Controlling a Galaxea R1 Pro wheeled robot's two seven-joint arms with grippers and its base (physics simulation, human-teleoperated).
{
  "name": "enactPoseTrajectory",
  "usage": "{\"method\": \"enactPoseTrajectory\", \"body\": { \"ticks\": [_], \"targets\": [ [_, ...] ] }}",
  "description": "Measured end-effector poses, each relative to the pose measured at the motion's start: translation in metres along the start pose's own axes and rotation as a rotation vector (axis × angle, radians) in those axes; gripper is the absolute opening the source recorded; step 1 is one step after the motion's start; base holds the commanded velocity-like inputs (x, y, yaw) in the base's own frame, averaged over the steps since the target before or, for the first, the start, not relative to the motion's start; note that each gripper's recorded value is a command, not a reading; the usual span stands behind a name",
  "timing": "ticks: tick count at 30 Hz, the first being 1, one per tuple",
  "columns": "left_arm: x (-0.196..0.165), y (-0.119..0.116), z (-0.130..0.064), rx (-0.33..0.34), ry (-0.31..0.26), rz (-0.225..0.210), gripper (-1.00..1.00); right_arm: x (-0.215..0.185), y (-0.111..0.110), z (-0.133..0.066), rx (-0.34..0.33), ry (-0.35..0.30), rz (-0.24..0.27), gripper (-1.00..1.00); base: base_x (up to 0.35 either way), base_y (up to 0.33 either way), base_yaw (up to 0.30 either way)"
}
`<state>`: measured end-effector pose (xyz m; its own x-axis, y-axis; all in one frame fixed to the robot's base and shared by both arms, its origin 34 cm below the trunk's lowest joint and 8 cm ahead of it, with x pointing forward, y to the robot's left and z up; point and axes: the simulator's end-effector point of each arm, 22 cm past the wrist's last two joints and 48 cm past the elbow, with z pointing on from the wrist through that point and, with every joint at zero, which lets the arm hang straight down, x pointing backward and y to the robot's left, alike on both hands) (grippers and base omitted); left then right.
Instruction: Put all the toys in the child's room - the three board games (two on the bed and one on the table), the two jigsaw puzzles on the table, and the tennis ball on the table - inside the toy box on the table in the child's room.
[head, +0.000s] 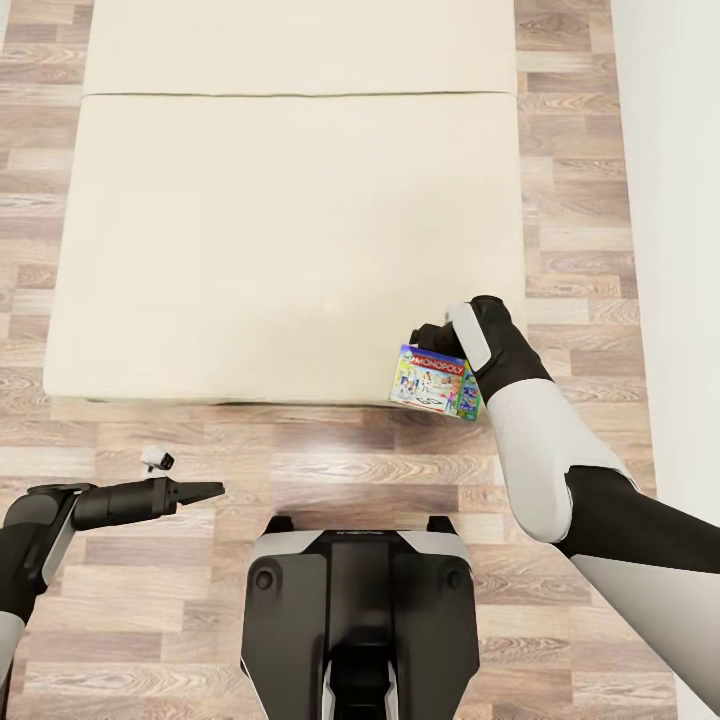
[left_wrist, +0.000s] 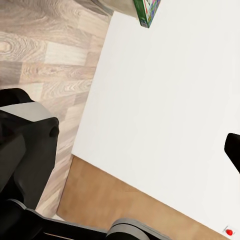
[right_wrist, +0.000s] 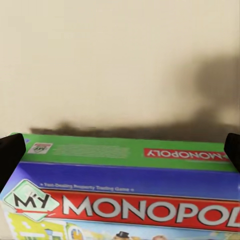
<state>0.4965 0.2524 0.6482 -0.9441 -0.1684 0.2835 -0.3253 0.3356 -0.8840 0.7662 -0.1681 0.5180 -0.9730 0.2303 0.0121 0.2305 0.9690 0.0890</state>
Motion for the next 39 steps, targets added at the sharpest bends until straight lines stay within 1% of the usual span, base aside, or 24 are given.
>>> {"method": "enactPoseTrajectory", "body": {
  "ticks": [12,39],
  "targets": [
    [0.0001,0.0001,-0.0001,0.0,0.0,0.0,1.0,0.0,0.0,0.0,0.0,0.0,0.0,1.0,-0.055,0.0,0.0],
    [0.0002,0.0006,-0.001,-0.002,0.0,0.0,1.0,-0.0002,-0.0003,-0.0001,0.001,-0.001,0.0,1.0,-0.002,0.0,0.0]
  ]
}}
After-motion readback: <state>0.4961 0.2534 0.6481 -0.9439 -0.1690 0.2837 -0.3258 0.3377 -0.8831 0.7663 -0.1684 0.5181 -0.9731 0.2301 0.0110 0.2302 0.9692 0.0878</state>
